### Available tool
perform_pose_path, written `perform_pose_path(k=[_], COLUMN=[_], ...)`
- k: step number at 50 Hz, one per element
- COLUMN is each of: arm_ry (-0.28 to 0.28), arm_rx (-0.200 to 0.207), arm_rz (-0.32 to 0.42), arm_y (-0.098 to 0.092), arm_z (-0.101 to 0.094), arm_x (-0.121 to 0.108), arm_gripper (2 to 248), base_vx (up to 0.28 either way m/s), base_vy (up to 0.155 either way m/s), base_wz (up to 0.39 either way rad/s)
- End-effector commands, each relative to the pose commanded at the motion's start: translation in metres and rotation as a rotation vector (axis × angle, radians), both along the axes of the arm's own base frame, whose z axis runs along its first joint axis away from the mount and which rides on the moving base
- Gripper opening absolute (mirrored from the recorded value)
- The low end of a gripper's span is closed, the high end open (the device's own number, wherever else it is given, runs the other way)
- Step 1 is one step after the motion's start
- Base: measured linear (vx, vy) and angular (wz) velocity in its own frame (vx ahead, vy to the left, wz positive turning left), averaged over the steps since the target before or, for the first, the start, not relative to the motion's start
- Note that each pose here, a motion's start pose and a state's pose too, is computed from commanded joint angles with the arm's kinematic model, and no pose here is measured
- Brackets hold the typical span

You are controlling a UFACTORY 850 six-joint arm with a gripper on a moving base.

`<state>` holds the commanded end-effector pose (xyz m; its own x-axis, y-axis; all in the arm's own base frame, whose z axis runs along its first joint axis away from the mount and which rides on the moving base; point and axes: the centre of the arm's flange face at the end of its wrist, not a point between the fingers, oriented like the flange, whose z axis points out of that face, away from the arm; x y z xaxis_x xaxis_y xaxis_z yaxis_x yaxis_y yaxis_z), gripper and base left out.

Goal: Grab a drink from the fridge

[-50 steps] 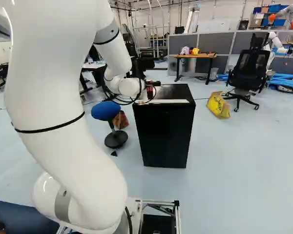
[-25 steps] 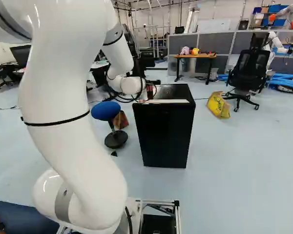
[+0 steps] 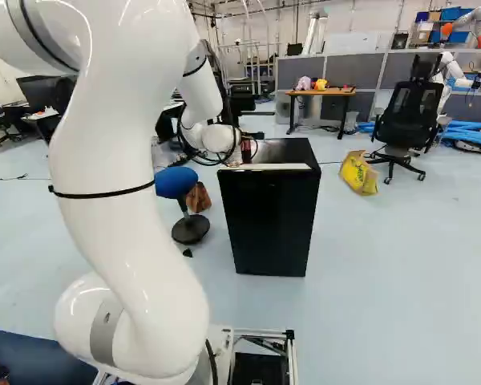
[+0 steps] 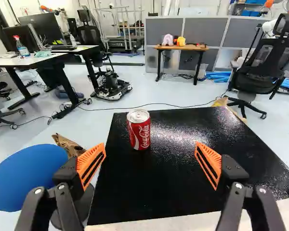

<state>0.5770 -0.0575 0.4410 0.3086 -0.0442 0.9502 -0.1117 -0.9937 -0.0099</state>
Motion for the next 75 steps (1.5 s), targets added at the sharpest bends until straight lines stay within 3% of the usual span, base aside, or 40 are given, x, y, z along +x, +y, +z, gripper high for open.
perform_pose_path(k=[75], arm_ry=[0.1], arm_rx=[0.011], arm_rz=[0.012], arm_y=[-0.001], arm_z=[-0.023], arm_x=[0.082], arm_gripper=[247], base_vx=[0.0], base_vy=[0.0], base_wz=[0.0])
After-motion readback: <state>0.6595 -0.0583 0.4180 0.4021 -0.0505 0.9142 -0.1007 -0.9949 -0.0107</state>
